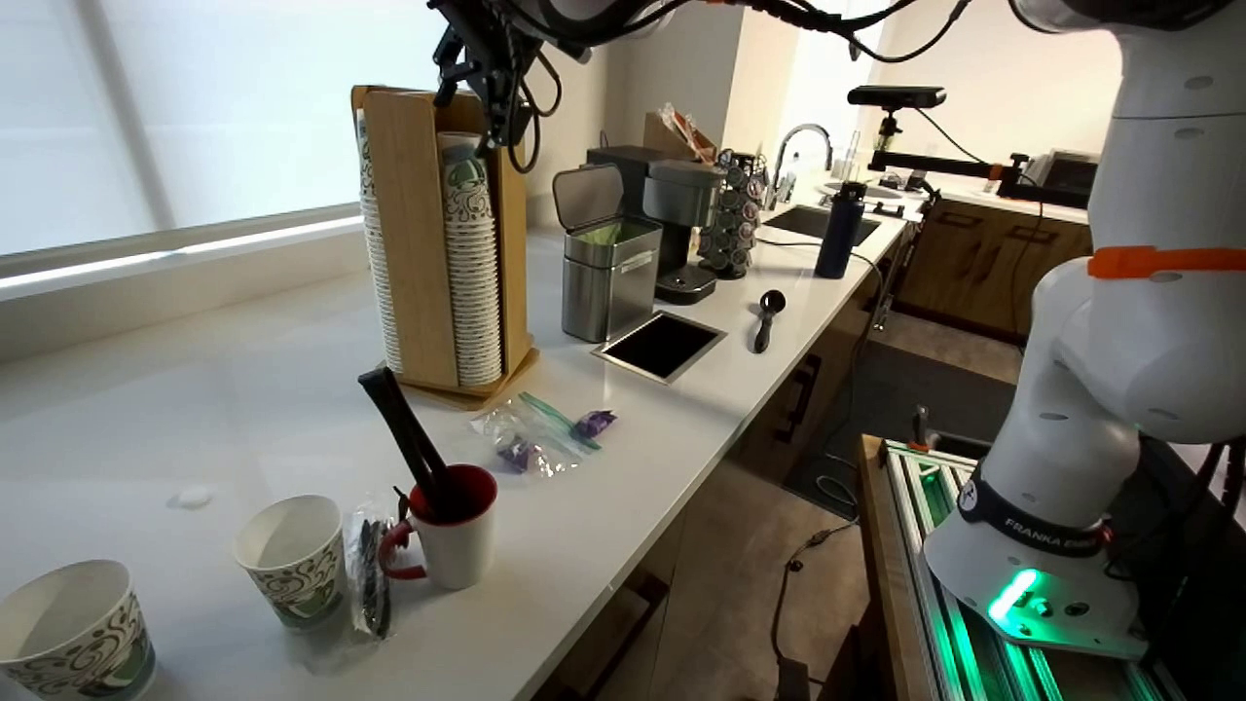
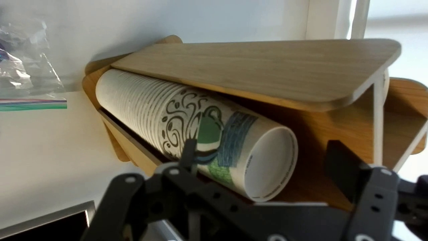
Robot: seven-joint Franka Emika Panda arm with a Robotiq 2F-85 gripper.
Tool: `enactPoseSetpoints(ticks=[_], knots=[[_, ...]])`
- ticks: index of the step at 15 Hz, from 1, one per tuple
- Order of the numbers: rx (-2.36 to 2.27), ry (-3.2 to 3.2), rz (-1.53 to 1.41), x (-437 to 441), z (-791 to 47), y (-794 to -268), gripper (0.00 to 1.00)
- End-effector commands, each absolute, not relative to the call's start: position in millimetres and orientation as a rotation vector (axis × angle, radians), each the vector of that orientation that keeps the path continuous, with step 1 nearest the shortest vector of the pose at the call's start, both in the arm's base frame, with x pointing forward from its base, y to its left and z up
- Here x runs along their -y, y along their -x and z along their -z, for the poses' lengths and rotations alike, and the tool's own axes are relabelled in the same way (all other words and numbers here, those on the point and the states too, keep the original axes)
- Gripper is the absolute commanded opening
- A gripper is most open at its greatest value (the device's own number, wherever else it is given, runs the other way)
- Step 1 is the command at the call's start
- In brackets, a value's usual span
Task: Put one cup on the countertop
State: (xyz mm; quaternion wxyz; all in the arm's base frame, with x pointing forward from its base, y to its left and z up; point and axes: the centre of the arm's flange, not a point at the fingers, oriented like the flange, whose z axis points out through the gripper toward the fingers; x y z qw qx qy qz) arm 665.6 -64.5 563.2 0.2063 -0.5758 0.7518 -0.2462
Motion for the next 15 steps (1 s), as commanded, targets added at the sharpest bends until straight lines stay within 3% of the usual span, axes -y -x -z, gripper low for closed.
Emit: enactPoseSetpoints(ticks=[1, 3, 7, 13, 15], knots=[[-2.153, 1.537, 0.671, 62.5, -560.5, -671.9, 0.79], [-2.162, 1.514, 0.687, 62.2, -558.4, -663.2, 0.70], [-2.182, 1.491, 0.694, 63.7, -556.2, -653.0, 0.68], [-2.166, 1.517, 0.694, 60.4, -555.6, -637.6, 0.15], [-2.151, 1.520, 0.695, 58.8, -560.3, -628.4, 0.02]])
